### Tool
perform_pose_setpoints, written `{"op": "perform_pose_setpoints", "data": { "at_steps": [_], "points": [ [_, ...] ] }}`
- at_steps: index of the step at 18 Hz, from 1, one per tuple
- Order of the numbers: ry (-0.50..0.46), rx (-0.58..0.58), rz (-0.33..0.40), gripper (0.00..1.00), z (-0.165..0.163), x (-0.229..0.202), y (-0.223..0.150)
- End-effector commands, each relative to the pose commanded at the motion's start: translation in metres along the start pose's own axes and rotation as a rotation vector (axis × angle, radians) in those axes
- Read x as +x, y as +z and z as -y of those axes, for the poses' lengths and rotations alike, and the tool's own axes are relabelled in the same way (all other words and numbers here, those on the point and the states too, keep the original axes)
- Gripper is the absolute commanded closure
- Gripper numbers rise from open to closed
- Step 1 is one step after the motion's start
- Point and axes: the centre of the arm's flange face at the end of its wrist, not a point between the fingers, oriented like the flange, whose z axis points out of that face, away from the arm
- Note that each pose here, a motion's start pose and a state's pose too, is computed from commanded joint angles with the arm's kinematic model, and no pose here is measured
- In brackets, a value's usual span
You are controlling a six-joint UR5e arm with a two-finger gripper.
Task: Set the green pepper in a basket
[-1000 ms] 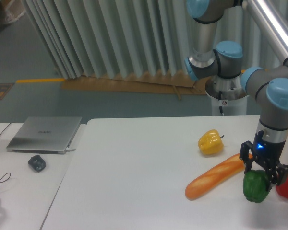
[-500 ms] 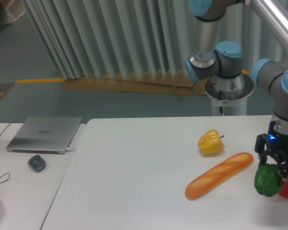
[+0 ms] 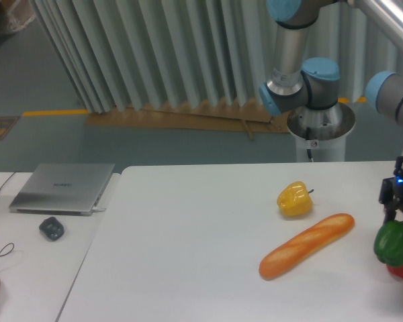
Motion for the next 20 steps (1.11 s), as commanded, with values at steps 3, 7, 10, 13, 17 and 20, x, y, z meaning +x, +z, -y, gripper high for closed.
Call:
{"op": "perform_pose_setpoints", "data": {
  "at_steps": [3,7,10,13,17,20],
  "points": [
    [0.033,-0.025,0.009,0.53,-0.016,-0.003,-0.008],
    [0.109,-0.078,0.011,0.53,-0.036,-0.005,-0.013],
    [0.159,-0.104,0.022,0.53,-0.053,-0.009,-0.023],
    [0.148,-0.11,0.02,0.53,-0.073,-0.01,-0.021],
    [0.158,-0.126,0.003,0.53,-0.095,-0.016,-0.012],
    [0.186,-0.124,-0.01,0.53,-0.111,-0.018,-0.005]
  ]
}}
